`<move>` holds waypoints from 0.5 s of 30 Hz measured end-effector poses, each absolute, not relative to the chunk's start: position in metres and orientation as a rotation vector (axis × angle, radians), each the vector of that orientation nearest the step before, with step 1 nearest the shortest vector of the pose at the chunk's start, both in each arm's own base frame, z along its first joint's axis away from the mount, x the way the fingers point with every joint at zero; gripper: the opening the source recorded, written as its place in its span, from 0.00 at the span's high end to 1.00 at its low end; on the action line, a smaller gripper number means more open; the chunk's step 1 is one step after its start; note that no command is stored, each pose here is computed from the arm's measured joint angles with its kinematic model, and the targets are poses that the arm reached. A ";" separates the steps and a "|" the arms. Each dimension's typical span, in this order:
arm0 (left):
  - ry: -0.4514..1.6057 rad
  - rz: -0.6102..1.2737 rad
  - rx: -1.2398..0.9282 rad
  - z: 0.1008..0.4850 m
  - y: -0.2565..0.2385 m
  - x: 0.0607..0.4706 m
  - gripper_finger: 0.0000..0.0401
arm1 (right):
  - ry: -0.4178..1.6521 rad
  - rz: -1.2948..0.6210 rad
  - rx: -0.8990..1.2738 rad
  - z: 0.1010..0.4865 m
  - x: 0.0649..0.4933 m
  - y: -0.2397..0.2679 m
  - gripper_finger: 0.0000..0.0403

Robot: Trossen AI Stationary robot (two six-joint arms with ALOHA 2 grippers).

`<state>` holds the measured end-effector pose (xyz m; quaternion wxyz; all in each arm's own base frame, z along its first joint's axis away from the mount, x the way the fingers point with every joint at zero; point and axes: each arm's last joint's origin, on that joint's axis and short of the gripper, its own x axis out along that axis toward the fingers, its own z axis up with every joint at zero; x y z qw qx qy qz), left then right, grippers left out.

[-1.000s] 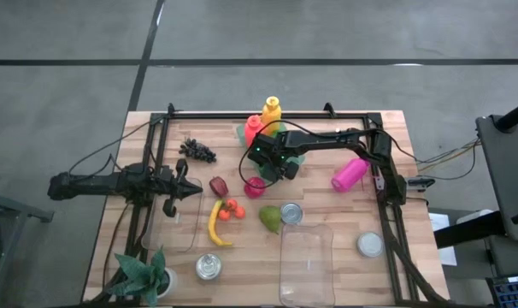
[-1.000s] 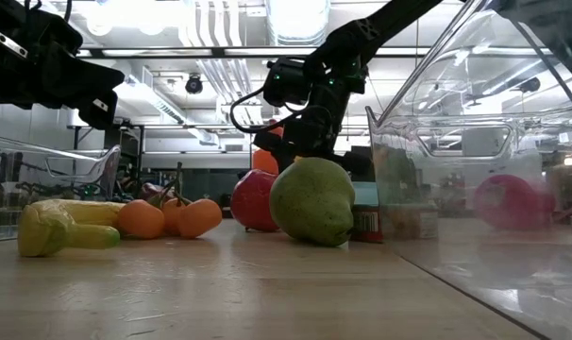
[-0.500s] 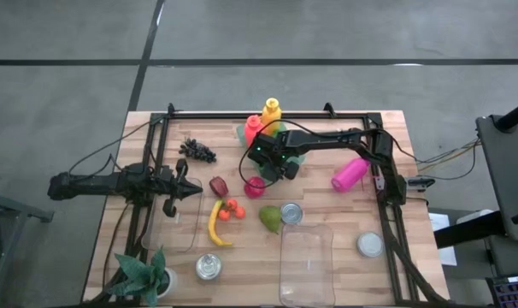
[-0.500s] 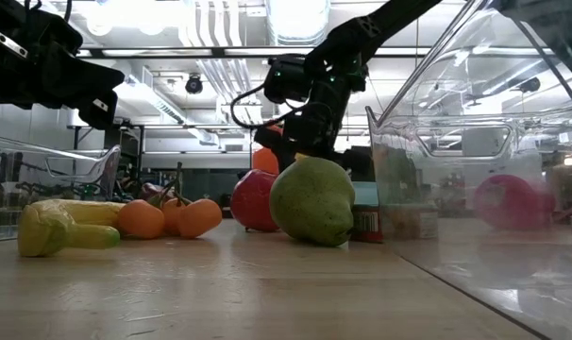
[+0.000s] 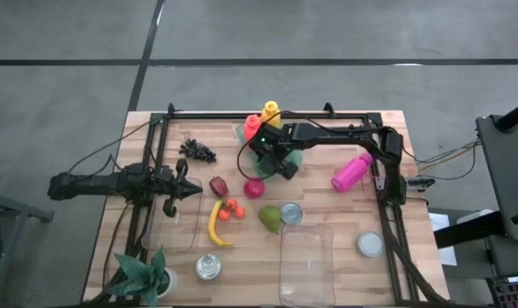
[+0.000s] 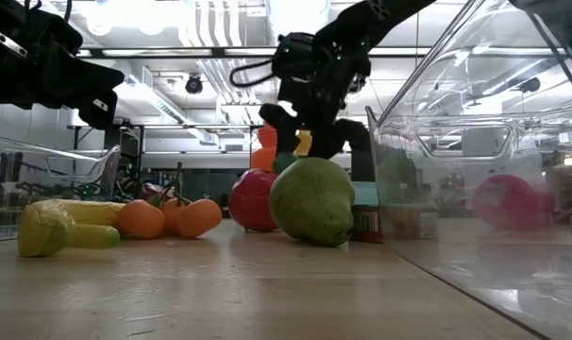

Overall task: Pick & Place Food Item
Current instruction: Put the green water bottle into the green bin

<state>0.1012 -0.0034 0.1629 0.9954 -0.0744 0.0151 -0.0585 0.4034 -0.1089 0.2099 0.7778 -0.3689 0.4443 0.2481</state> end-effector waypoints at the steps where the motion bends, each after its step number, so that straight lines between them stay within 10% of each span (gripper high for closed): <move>1: 0.030 -0.117 -0.149 0.163 -0.003 0.101 1.00 | 0.947 0.530 -0.780 0.213 0.403 -0.110 0.49; 15: 0.030 -0.117 -0.149 0.163 -0.003 0.101 1.00 | 0.688 0.436 -0.633 0.272 0.389 -0.117 0.49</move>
